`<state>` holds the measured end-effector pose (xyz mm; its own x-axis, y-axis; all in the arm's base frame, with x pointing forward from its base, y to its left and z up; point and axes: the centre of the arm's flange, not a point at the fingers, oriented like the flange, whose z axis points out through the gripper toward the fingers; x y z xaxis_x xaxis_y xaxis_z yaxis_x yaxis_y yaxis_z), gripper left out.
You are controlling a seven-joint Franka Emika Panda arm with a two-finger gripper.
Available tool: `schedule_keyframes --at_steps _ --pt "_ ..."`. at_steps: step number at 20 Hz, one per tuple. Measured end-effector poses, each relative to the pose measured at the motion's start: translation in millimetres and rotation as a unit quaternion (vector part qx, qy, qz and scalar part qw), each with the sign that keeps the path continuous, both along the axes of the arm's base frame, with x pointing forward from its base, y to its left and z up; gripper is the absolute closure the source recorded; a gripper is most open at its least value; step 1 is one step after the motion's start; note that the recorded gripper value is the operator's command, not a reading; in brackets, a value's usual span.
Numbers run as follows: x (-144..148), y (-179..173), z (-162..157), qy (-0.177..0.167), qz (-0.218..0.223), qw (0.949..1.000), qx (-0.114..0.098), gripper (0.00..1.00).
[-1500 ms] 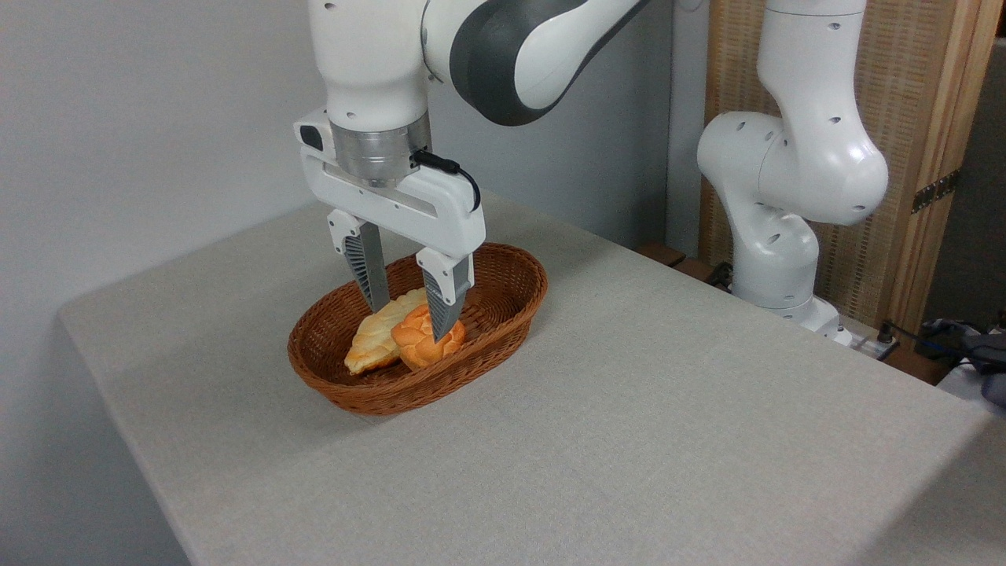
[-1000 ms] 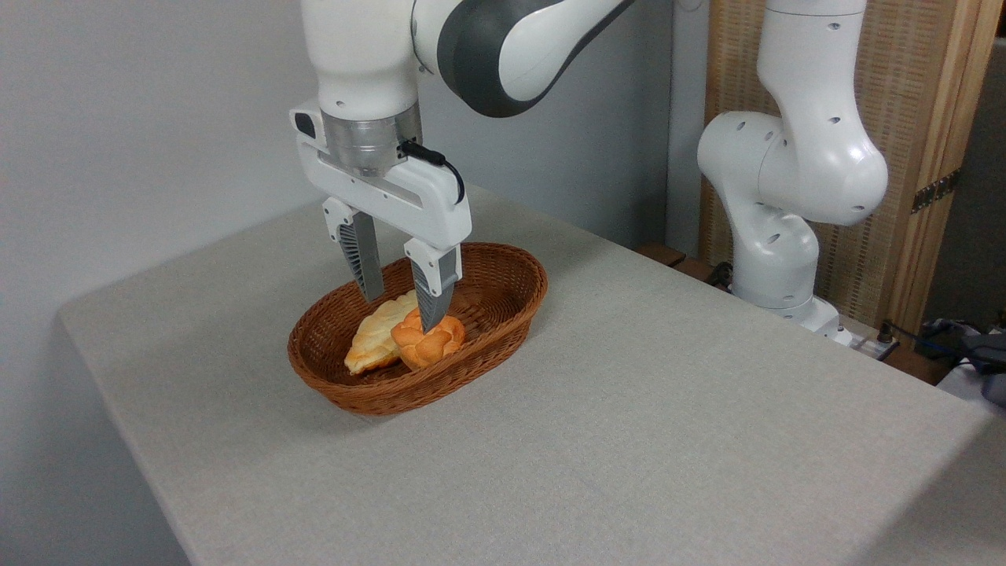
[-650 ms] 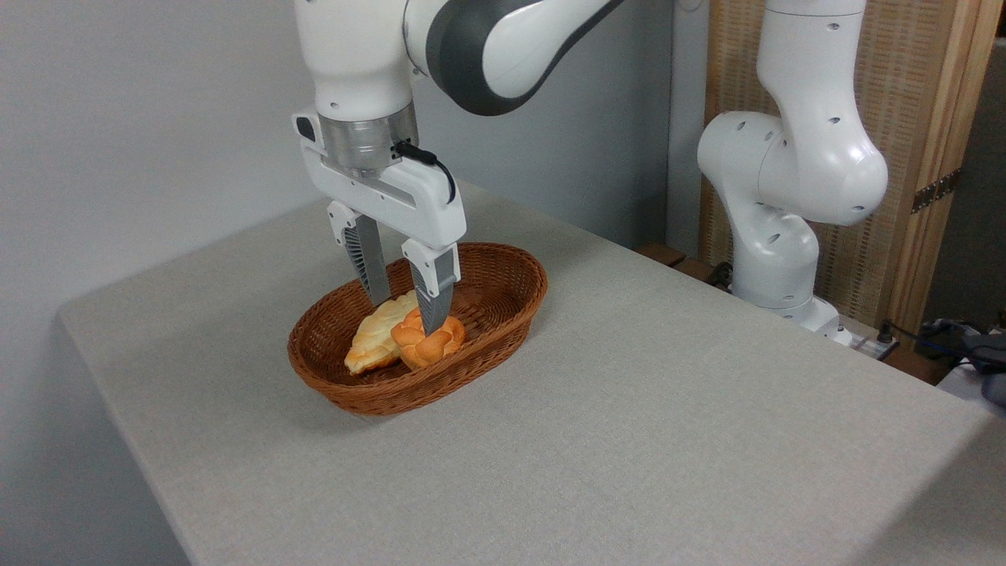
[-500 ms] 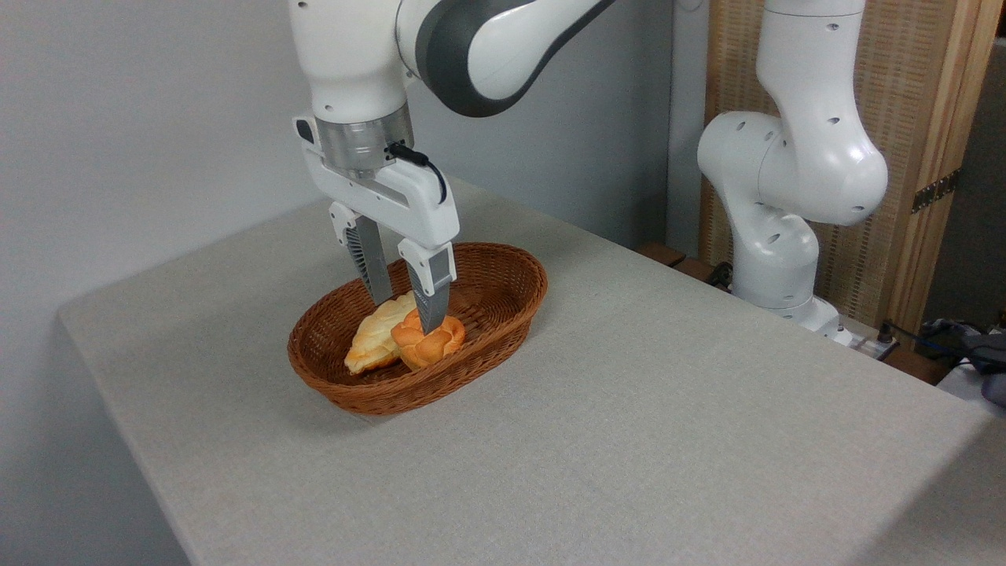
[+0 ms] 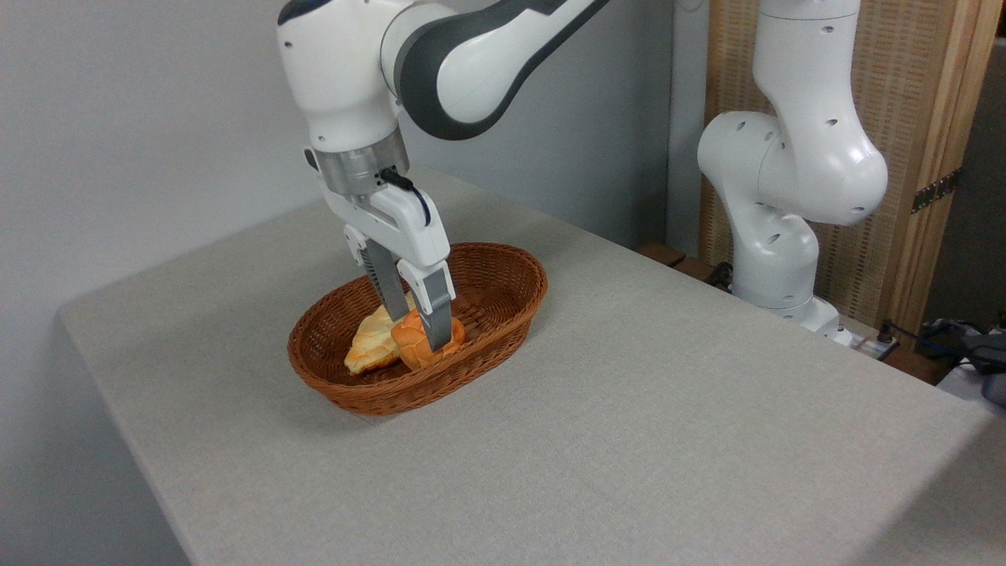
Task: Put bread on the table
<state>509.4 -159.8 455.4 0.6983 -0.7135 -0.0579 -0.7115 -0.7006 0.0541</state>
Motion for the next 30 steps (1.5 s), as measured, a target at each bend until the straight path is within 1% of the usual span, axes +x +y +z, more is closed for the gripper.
schedule_keyframes --at_steps 3,4,6,7,8,24,26,30 --pt "-2 -6 -11 0.009 -0.01 0.9999 0.006 0.0" --pt "-3 -9 -13 0.012 -0.014 0.9998 0.007 0.02" --pt "-4 -14 -17 0.015 -0.02 0.9997 0.008 0.39" --pt "-4 -15 -18 0.016 -0.022 0.9996 0.009 0.54" --pt "-4 -16 -19 0.016 -0.023 0.9996 0.009 0.61" --pt "-4 -16 -17 0.014 -0.023 0.9996 0.009 0.6" --pt "-3 -16 -12 0.009 -0.022 0.9997 0.008 0.6" --pt "0 -18 15 -0.017 -0.021 0.9996 0.0 0.58"
